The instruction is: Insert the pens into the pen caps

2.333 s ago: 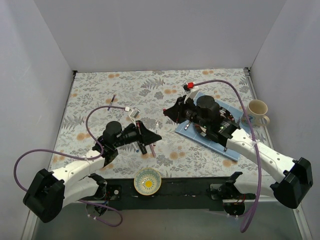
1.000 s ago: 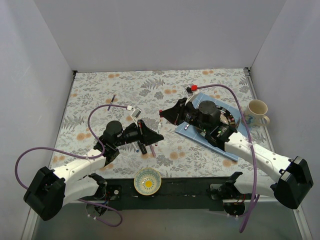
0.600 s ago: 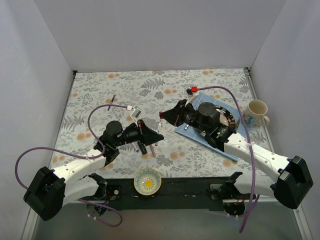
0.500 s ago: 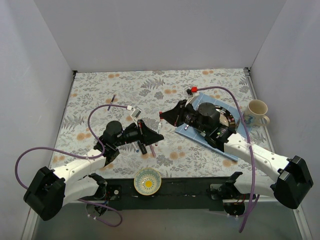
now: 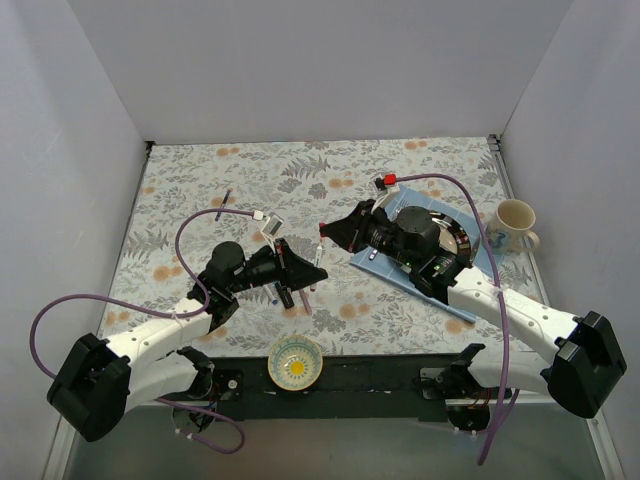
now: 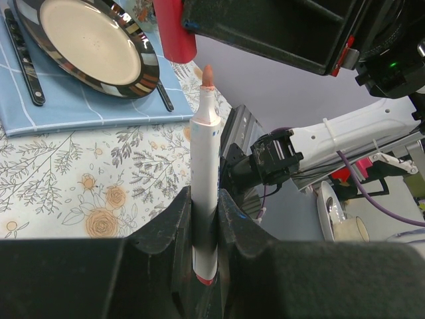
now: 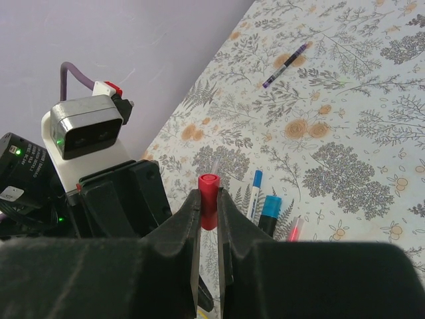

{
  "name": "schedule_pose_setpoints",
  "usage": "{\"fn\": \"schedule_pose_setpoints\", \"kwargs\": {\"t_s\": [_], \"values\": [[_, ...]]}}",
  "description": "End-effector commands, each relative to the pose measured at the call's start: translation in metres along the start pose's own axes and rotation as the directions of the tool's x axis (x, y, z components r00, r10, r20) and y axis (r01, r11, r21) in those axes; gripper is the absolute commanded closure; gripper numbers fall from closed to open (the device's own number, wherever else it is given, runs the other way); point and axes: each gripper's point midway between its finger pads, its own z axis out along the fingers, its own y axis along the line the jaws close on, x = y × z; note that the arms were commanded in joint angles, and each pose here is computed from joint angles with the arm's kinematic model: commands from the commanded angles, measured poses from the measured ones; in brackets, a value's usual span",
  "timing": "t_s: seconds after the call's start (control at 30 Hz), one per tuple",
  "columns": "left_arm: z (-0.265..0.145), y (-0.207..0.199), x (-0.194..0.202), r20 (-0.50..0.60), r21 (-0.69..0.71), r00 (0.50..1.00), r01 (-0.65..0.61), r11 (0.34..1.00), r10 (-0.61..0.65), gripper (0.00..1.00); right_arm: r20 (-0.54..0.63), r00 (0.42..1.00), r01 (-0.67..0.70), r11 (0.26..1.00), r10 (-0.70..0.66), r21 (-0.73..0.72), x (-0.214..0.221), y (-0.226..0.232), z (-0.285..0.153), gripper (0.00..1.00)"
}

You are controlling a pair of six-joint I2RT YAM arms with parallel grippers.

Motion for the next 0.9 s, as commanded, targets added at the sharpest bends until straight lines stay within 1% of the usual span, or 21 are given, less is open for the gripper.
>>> {"fn": "schedule_pose_setpoints", "kwargs": {"t_s": [0.0, 0.53, 0.87], "values": [[0.003, -0.013, -0.012, 0.024, 0.042, 0.999, -0.045, 0.998, 0.044, 1.0, 0.093, 0.995, 0.038, 0.998, -0.033, -0.049, -0.033, 0.022, -0.002, 0.99], [0.006, -0.01, -0.009, 0.012, 0.036, 0.999, -0.036, 0.999, 0.035, 1.0, 0.093, 0.996, 0.025, 0.997, -0.018, -0.08, -0.032, 0.028, -0.003, 0.99], [0.01, -0.01, -0.021, 0.037, 0.02, 0.997, -0.062, 0.998, 0.061, 1.0, 0.087, 0.996, 0.015, 0.995, -0.007, -0.094, -0.029, 0.03, -0.006, 0.99]]}}
